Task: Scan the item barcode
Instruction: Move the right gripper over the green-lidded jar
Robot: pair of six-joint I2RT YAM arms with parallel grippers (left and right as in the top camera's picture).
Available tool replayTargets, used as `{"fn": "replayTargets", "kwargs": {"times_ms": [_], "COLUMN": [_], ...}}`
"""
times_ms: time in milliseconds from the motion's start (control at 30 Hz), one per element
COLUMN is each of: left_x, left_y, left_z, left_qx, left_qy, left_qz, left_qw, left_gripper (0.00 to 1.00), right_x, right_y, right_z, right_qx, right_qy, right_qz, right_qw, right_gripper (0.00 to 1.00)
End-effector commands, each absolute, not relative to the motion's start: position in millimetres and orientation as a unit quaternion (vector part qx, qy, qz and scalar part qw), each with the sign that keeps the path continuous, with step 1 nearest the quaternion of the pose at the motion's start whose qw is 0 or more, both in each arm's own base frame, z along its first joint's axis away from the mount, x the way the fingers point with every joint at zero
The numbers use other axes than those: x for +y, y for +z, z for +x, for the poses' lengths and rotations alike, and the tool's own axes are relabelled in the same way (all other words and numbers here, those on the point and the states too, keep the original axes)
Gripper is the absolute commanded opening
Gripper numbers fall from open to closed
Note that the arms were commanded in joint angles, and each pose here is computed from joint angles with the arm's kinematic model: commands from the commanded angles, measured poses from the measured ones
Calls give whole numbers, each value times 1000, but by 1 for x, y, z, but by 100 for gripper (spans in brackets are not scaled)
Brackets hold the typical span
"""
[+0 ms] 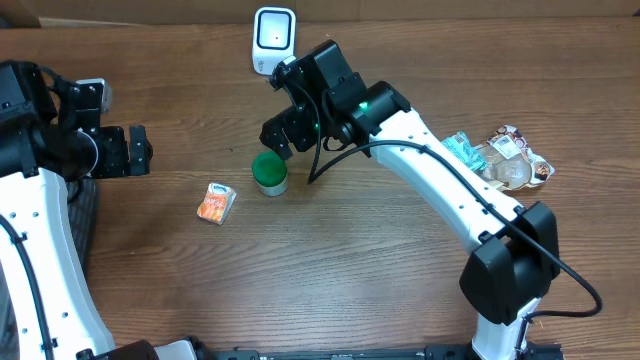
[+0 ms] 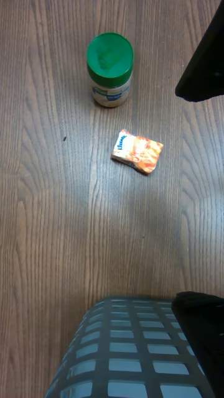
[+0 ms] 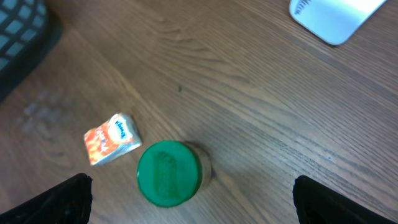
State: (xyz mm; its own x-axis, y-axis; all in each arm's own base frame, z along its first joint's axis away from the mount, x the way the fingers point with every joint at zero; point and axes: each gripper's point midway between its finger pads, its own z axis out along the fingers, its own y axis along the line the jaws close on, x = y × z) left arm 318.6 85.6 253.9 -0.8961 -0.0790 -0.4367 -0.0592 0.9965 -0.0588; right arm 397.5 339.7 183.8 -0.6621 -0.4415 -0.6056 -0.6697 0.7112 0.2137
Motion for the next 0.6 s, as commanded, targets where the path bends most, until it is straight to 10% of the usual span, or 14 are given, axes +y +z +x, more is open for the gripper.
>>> {"fn": "replayTargets", "kwargs": {"times_ms": [0, 567], "left_x": [88, 88], "left_y": [257, 257], "left_z": [320, 320], "left_qx": [973, 973], "left_qy": [-16, -16], "left_qz": [-25, -25], "left_qw": [229, 229], "left_gripper": [100, 100], "right_x": [338, 341], "right_y": [168, 149], "right_z": [407, 399], "right_qx": [904, 915], "right_qy": [191, 111], "right_qz": [-274, -279], "right_qw": [266, 270], "right_gripper": [100, 100]}}
